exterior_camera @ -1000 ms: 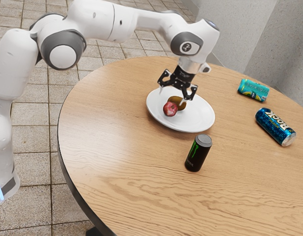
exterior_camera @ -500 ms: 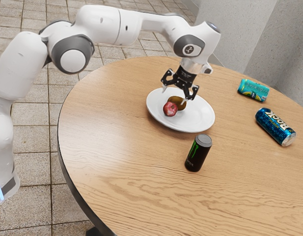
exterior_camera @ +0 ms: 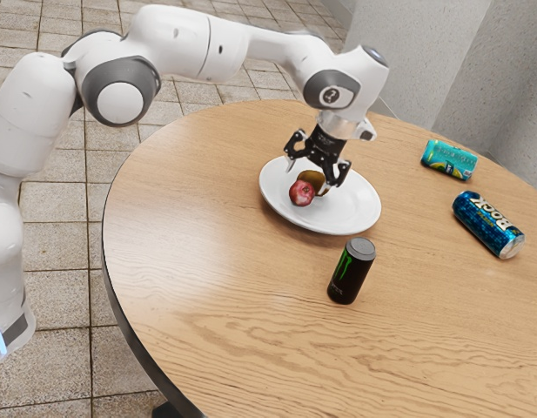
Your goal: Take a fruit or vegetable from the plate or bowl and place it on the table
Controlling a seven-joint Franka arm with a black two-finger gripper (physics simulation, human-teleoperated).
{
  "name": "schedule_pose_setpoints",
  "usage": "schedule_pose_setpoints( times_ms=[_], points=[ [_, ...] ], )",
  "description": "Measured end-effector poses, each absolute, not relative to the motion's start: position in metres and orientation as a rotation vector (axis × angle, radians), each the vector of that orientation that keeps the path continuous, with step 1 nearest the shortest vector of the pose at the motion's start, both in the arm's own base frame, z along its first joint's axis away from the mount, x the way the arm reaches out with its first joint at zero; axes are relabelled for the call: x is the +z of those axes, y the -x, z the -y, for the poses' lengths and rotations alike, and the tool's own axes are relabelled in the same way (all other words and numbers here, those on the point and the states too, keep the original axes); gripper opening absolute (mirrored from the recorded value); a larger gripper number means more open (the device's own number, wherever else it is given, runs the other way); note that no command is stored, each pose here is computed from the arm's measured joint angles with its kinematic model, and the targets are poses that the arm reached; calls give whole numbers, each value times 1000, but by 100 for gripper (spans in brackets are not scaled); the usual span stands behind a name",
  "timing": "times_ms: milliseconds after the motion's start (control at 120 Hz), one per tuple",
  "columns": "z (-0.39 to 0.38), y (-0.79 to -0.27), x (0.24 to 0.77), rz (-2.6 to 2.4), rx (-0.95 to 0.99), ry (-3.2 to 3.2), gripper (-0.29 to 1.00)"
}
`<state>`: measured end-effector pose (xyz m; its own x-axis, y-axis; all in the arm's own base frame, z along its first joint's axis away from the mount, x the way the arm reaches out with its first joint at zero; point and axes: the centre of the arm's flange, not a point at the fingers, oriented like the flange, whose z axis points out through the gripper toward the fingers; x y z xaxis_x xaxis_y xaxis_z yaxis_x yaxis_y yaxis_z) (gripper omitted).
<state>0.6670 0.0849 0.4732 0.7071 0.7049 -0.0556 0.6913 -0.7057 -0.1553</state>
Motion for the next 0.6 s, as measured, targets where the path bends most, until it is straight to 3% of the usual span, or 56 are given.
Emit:
schedule_pose_setpoints(
  times_ms=[600],
  points=[
    [-88, -665, 446, 1132, 193, 2832, 70]
  ],
)
